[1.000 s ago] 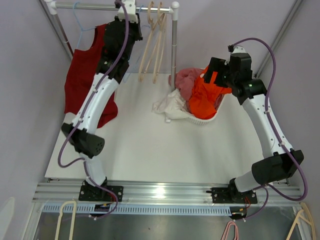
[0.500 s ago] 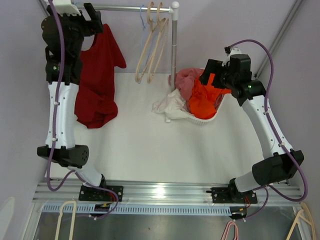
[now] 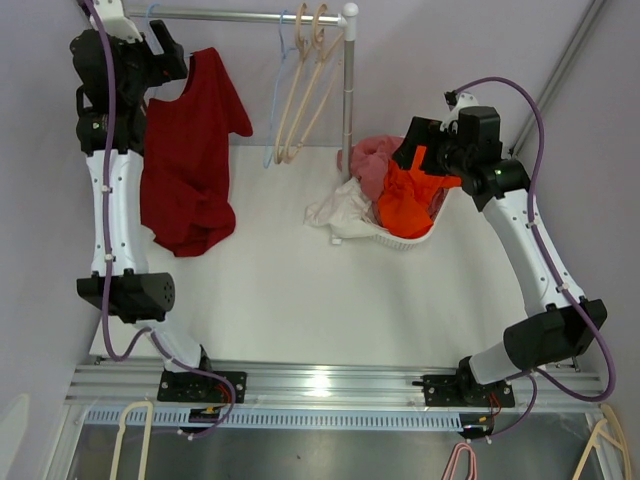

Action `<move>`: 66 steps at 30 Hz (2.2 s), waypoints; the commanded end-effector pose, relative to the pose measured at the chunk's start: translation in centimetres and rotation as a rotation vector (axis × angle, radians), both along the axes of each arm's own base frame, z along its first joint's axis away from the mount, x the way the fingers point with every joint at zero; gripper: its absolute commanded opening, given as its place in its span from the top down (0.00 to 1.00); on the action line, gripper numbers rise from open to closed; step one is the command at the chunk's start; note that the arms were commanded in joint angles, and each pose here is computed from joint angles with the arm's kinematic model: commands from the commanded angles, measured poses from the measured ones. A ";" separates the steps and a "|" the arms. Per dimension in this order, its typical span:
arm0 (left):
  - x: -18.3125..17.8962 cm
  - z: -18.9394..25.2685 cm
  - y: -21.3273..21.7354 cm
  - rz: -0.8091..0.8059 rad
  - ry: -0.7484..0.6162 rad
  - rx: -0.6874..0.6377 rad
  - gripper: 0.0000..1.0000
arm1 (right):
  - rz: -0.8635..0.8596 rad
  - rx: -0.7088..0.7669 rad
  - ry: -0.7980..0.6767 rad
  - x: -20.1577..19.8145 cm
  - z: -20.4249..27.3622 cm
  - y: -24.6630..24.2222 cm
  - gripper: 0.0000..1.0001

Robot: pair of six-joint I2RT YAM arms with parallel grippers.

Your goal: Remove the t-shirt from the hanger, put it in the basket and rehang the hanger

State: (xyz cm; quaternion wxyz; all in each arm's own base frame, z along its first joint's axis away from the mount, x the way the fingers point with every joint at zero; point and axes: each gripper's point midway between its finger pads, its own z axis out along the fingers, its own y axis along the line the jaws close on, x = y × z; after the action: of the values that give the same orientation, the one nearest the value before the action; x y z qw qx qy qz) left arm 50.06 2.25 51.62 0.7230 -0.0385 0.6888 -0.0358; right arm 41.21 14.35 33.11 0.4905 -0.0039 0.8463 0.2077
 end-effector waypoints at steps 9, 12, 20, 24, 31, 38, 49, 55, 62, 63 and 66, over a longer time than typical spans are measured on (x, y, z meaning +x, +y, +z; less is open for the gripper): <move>3.8 -2.5 1.7 -0.021 0.034 -0.066 0.01 | 0.021 0.012 -0.040 1.8 1.6 1.1 0.00; 4.7 -3.1 2.2 -0.012 0.039 -0.080 0.06 | 0.015 0.006 -0.037 2.1 1.6 0.9 0.01; 5.3 -2.3 2.2 -0.016 0.003 -0.104 0.54 | 0.017 0.004 -0.040 2.6 1.6 1.1 0.01; 5.0 -1.4 2.0 -0.023 -0.027 -0.110 0.76 | 0.022 0.000 -0.040 2.6 1.6 1.3 0.00; 4.3 1.7 -0.4 -0.107 -0.119 -0.125 0.99 | 0.030 -0.010 -0.029 2.4 1.3 1.6 0.00; 2.9 5.0 -2.0 -0.122 -0.204 -0.084 0.99 | 0.037 -0.018 -0.025 2.3 1.1 1.9 0.01; -1.6 8.7 -2.3 -0.034 -0.261 -0.080 0.99 | 0.050 -0.023 -0.024 1.8 1.0 2.6 0.01; -3.7 7.3 -3.5 0.023 -0.226 -0.089 0.99 | 0.088 -0.008 -0.071 0.5 2.1 4.2 0.00; -8.2 6.7 -1.7 0.316 -0.176 -0.127 0.99 | 0.332 0.017 -0.289 -7.2 7.2 10.1 0.01; -9.0 6.3 -2.1 0.337 -0.152 -0.131 0.99 | 0.369 0.022 -0.336 -8.3 8.0 11.1 0.01; -11.0 5.8 -1.5 0.451 -0.128 -0.158 0.99 | 0.561 0.040 -0.450 -13.7 9.5 15.1 0.00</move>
State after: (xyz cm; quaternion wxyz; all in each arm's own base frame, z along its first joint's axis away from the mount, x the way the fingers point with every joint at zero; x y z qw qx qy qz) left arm 43.41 -2.71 55.49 0.7470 -0.1564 0.6462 0.0044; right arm 31.66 26.87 37.86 0.5314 -0.1961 0.7666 0.3024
